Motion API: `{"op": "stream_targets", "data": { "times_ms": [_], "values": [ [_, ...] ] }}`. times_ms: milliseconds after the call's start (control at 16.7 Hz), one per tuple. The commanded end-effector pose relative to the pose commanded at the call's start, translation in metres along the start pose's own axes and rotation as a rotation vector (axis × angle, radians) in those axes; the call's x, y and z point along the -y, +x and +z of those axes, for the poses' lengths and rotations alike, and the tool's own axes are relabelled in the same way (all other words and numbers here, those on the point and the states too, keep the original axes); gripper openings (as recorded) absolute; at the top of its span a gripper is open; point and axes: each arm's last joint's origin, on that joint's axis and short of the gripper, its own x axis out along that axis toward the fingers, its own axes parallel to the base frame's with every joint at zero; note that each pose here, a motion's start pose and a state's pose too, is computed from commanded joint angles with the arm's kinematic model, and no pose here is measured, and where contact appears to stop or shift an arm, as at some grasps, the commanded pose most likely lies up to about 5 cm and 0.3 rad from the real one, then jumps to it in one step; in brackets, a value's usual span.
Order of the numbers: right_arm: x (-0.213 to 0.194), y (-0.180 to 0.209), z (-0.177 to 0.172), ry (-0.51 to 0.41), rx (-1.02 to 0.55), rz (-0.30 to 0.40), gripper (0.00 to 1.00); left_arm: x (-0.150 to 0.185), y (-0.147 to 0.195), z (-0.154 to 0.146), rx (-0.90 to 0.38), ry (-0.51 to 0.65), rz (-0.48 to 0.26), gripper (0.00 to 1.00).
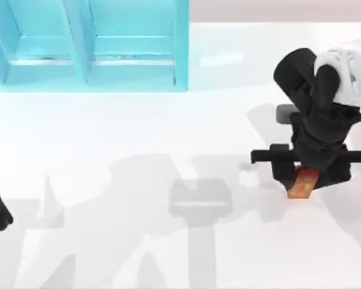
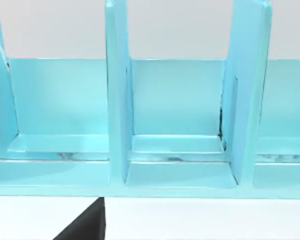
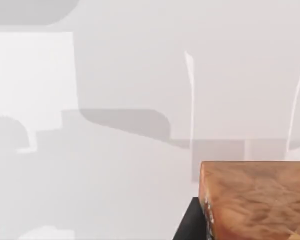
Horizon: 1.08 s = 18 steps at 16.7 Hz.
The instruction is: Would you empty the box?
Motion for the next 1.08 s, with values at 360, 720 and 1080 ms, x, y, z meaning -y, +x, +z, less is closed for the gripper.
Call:
{"op": "stream_targets", "data": {
  "times_ms": [360, 720, 1080],
  "values": [
    [-0.0001, 0.0096, -0.0007, -0.001, -0.002, -0.001, 0.00, 0.0000, 0.0000, 0.0000, 0.000, 0.000, 0.000, 1.00],
    [-0.0001, 0.0096, -0.0007, -0.001, -0.002, -0.001, 0.45, 0.0000, 0.0000, 0.0000, 0.000, 0.000, 0.000, 1.00],
    [-0.0001, 0.0096, -0.0007, -0.001, -0.002, -0.001, 0.90, 0.0000, 0.0000, 0.0000, 0.000, 0.000, 0.000, 1.00]
  ]
}}
